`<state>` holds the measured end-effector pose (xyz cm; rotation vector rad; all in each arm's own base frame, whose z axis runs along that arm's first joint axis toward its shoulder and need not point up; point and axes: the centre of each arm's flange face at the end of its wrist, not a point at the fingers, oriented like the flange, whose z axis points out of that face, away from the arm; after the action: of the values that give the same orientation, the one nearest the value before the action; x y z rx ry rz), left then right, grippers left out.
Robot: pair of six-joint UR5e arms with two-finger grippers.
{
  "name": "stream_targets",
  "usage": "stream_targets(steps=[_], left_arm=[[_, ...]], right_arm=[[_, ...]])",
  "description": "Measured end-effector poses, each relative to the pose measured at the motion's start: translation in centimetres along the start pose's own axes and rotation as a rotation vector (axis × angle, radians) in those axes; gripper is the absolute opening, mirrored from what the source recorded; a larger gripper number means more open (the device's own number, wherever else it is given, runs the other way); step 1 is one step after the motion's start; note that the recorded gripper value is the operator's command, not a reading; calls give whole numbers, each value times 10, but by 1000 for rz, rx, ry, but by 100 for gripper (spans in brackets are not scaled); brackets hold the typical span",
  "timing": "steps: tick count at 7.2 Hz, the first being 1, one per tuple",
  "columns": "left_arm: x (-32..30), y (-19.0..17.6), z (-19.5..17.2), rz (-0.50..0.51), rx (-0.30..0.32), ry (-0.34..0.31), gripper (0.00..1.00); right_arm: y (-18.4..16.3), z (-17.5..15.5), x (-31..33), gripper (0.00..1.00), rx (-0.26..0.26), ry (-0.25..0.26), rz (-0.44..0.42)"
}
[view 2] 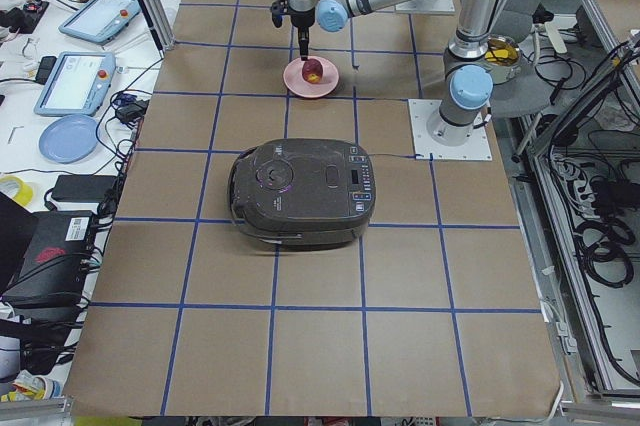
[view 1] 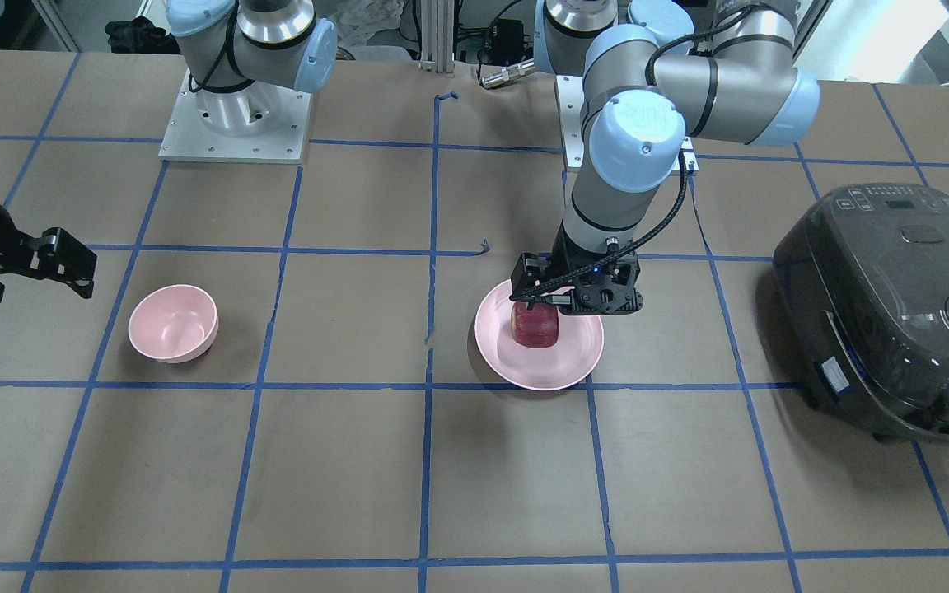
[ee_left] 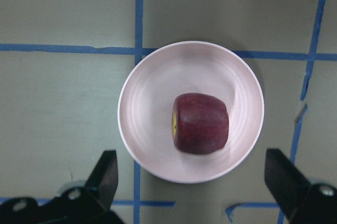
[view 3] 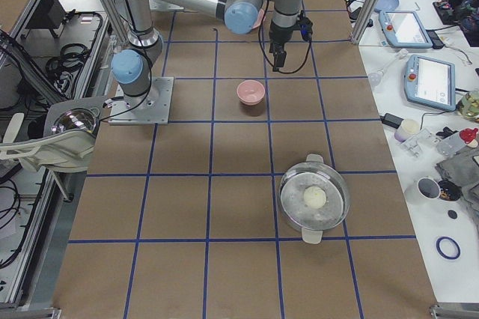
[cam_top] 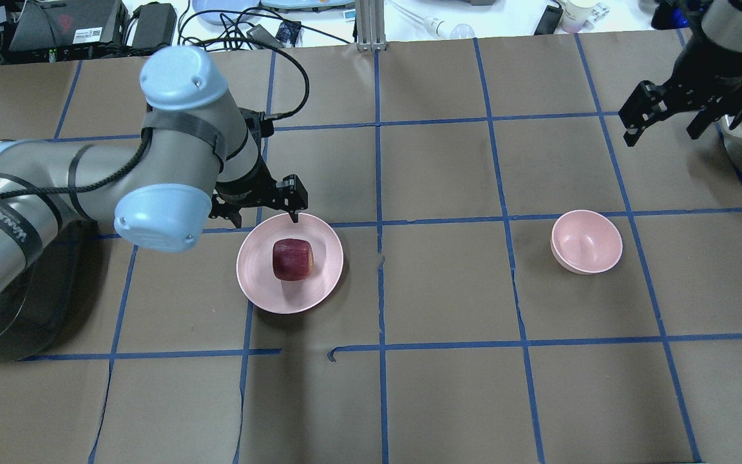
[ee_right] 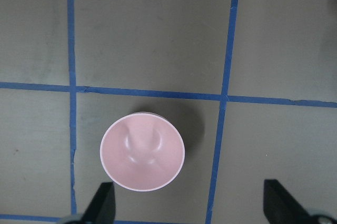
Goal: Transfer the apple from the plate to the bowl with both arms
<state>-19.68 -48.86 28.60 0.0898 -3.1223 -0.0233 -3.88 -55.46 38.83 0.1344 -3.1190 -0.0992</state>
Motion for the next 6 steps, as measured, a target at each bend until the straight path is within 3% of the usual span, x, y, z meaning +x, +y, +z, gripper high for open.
stream_targets(steps=[1, 2, 3, 4, 5, 6], left_arm=[[-1, 7, 26, -2, -2, 0, 100], [-1, 8, 42, -6, -3, 2, 100], [1, 8, 49, -23, -4, 4, 100], [2, 6, 50, -48, -2, 5, 100], [3, 4, 51, -62, -5, 5, 100], [4, 3, 53, -67, -10, 5, 100]], right_arm=[[6, 50, 1, 100, 4, 2, -9], [17, 100, -4, 89, 17, 9, -14], [31, 138, -10, 67, 24, 14, -16], [40, 163, -15, 34, 23, 14, -15], [44, 176, -15, 17, 20, 13, -10], [45, 183, -13, 10, 17, 12, 0]])
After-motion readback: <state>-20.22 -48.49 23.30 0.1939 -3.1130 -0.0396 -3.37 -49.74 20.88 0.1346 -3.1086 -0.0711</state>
